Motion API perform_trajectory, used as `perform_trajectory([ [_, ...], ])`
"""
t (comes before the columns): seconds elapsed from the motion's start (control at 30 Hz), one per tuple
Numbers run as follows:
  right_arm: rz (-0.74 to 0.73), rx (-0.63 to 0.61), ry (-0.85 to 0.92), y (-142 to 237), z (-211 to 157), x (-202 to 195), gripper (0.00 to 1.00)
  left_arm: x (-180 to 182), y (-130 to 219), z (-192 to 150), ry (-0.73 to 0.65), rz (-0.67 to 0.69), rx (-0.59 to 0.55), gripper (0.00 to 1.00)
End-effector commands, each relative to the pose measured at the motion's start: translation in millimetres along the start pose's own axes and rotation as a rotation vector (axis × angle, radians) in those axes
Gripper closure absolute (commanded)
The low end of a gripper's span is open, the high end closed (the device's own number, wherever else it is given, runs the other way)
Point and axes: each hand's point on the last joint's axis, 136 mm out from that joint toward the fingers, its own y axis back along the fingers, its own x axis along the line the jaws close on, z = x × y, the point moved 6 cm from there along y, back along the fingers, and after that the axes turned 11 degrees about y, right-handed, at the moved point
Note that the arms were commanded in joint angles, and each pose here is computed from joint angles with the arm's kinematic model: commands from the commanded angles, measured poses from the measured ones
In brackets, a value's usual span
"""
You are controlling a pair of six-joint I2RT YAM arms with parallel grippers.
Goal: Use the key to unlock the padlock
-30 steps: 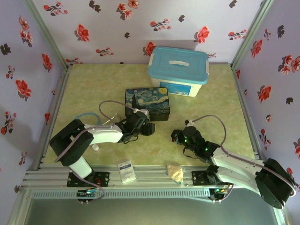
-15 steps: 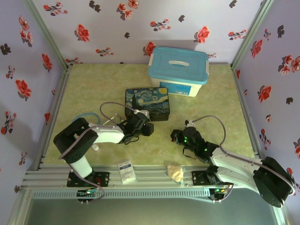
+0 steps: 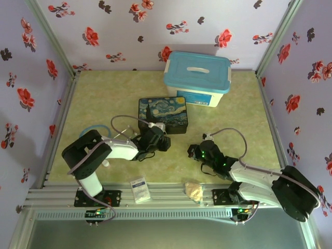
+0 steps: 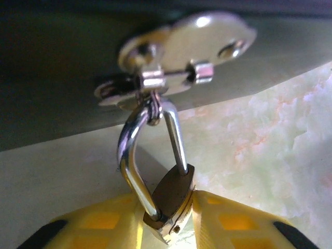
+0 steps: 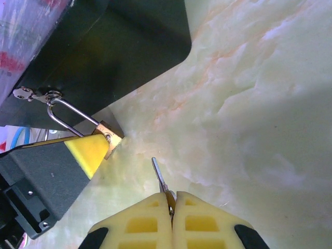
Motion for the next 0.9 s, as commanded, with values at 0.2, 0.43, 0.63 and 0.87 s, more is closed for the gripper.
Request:
perform_trajectory([
  [0.2,0.035,-0.012,-0.018,-4,4,8,1.0,6,-4,-5,0.019,0.046,-0.05,0.73],
  [0.43,0.13,-0.017,-0.005,-7,4,18,1.0,0,8,1,0.117,-0.026,-0.095,0.81],
  [0.63,0.373,0.042,0.01,-9,15,42,1.0,-11,17,7,0.285,-0.171,-0.141,0.87],
  [0.87,0.352,0.127,0.043,-17,13,35,1.0,-12,17,4,0.381,-0.239,-0.129,0.89],
])
